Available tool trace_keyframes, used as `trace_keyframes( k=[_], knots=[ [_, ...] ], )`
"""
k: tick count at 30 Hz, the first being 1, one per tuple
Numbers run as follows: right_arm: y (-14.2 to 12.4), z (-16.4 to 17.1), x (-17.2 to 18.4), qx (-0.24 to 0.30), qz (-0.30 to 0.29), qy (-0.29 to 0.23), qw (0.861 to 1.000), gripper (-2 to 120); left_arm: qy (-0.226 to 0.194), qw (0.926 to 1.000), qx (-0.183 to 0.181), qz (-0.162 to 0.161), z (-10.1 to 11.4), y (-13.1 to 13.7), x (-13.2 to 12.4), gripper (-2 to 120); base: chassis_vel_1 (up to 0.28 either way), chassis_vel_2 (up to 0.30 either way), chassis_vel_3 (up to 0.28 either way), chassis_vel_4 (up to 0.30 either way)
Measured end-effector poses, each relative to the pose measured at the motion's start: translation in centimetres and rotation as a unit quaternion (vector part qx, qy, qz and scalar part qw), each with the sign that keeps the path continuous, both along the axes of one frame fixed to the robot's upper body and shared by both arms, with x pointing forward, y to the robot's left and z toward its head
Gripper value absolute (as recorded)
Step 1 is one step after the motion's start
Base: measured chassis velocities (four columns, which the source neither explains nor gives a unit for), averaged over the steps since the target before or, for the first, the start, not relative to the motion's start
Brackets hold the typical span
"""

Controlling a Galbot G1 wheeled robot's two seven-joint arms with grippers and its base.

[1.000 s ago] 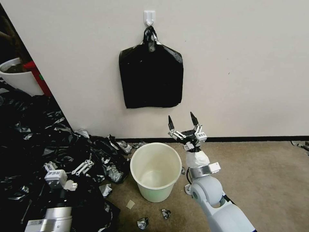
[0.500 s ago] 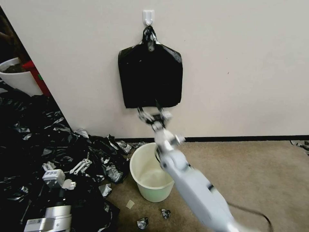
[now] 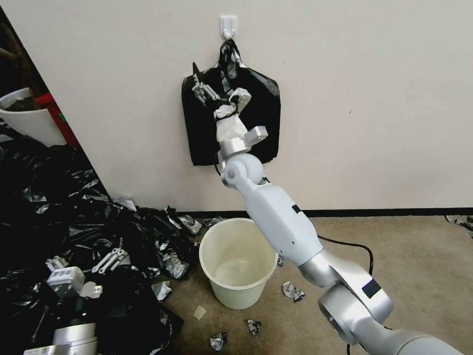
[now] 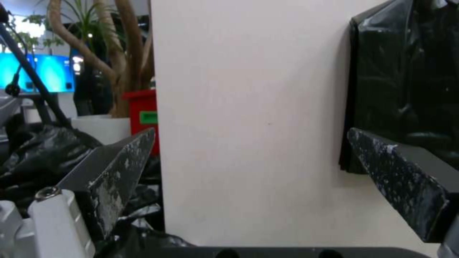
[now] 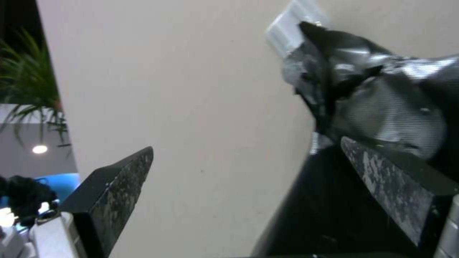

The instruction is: Place a trash bag onto the trash bin.

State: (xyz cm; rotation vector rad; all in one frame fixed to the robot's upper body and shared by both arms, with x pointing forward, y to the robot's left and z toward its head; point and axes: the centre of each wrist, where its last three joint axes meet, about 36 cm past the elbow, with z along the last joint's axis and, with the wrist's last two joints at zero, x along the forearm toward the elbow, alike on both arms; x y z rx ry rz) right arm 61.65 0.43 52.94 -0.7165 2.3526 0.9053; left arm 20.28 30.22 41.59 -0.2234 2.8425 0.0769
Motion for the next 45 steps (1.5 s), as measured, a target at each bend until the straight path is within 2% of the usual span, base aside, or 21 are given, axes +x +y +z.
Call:
trace_keyframes(
  k=[7, 18, 29, 32, 34, 36, 40, 43, 44, 45],
  knots=[
    [-0.7, -0.4, 0.5, 0.004, -0.03, 0.04, 0.999, 100, 0.004, 1.0, 0.002, 0.005, -0.3, -0.3, 0.2, 100, 0.0, 0.0, 0.0, 0.0],
    [-1.0, 0.3, 1.3, 0.041, -0.014, 0.075, 0.996, 100, 0.004, 0.9999, 0.003, 0.01, -0.3, -0.2, 0.3, 100, 0.0, 0.0, 0.0, 0.0],
    [-1.4, 1.2, 1.9, 0.055, -0.003, 0.067, 0.996, 97, 0.006, 0.9999, 0.002, 0.014, -0.6, -0.1, 0.3, 100, 0.0, 0.0, 0.0, 0.0],
    [-1.4, 1.3, 1.8, 0.057, 0.002, 0.063, 0.996, 84, 0.006, 0.9999, 0.001, 0.015, -0.6, -0.1, 0.4, 100, 0.0, 0.0, 0.0, 0.0],
    [-1.4, 1.3, 1.8, 0.058, 0.003, 0.062, 0.996, 80, 0.006, 0.9999, 0.001, 0.015, -0.6, -0.2, 0.4, 100, 0.0, 0.0, 0.0, 0.0],
    [-1.5, 1.3, 2.0, 0.061, 0.003, 0.064, 0.996, 68, 0.007, 0.9999, 0.001, 0.015, -0.7, -0.2, 0.4, 100, 0.0, 0.0, 0.0, 0.0],
    [-1.7, 1.3, 2.2, 0.065, 0.001, 0.067, 0.996, 59, 0.009, 0.9998, 0.001, 0.016, -0.8, -0.2, 0.4, 100, 0.0, 0.0, 0.0, 0.0],
    [-2.0, 1.4, 2.7, 0.07, -0.003, 0.072, 0.995, 44, 0.01, 0.9998, 0.002, 0.015, -0.9, -0.3, 0.4, 100, 0.0, 0.0, 0.0, 0.0],
    [-2.0, 1.4, 2.7, 0.07, -0.003, 0.072, 0.995, 44, 0.01, 0.9998, 0.002, 0.015, -0.9, -0.3, 0.4, 100, 0.0, 0.0, 0.0, 0.0],
    [-2.1, 1.4, 2.9, 0.072, -0.005, 0.073, 0.995, 39, 0.011, 0.9998, 0.004, 0.015, -1.0, -0.3, 0.4, 100, 0.0, 0.0, 0.0, 0.0]
  ],
)
